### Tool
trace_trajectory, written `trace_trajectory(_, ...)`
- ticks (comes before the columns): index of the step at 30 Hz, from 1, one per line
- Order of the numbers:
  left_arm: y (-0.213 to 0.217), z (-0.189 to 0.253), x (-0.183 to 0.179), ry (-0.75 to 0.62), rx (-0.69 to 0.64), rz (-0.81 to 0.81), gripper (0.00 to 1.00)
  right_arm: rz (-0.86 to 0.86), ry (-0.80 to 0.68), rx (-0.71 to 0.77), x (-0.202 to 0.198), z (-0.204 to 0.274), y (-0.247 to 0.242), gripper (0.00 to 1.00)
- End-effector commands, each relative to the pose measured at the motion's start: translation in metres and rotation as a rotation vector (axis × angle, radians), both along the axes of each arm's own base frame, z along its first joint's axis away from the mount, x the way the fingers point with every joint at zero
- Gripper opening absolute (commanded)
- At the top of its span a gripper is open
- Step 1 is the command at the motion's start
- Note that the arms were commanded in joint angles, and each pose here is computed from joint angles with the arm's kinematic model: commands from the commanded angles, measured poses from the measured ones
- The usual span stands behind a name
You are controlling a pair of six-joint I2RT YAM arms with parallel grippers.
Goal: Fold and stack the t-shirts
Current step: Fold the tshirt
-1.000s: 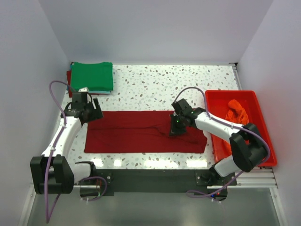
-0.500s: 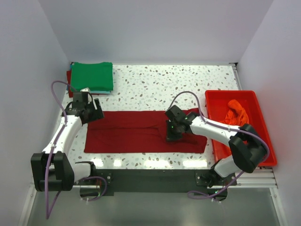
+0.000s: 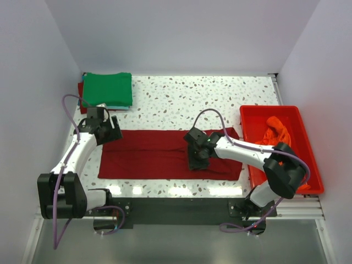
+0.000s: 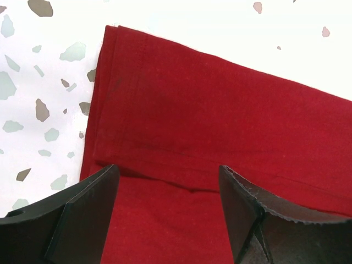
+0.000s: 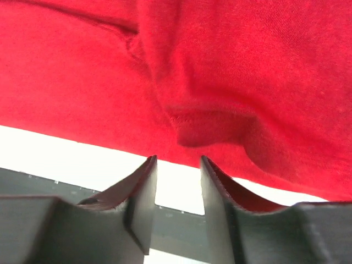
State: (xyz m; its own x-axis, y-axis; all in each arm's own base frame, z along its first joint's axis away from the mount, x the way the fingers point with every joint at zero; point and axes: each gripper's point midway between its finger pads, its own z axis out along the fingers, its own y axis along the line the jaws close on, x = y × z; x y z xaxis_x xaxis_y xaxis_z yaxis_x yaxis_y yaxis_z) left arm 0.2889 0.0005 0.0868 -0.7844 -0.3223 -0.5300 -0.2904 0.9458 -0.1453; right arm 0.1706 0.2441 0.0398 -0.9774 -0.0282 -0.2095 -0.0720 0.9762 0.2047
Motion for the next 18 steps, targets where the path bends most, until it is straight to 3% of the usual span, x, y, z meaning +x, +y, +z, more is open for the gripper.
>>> trace_trajectory(1,0.000,0.005,0.009,-0.036,0.002,-0.014,0.77,-0.025,-0.072,0.022,0.010,0.035,0.002,0.42)
trace_trajectory(6,0.003,0.011,0.013,-0.053,0.007,0.005,0.77,-0.019,-0.139,0.035,0.013,0.067,-0.007,0.53)
trace_trajectory(13,-0.040,0.022,0.035,-0.110,-0.060,-0.059,0.77,-0.144,-0.218,0.002,0.070,0.072,-0.063,0.51)
trace_trajectory(18,-0.071,-0.002,0.047,-0.074,-0.168,-0.078,0.78,-0.227,-0.276,-0.014,0.117,0.072,-0.099,0.51)
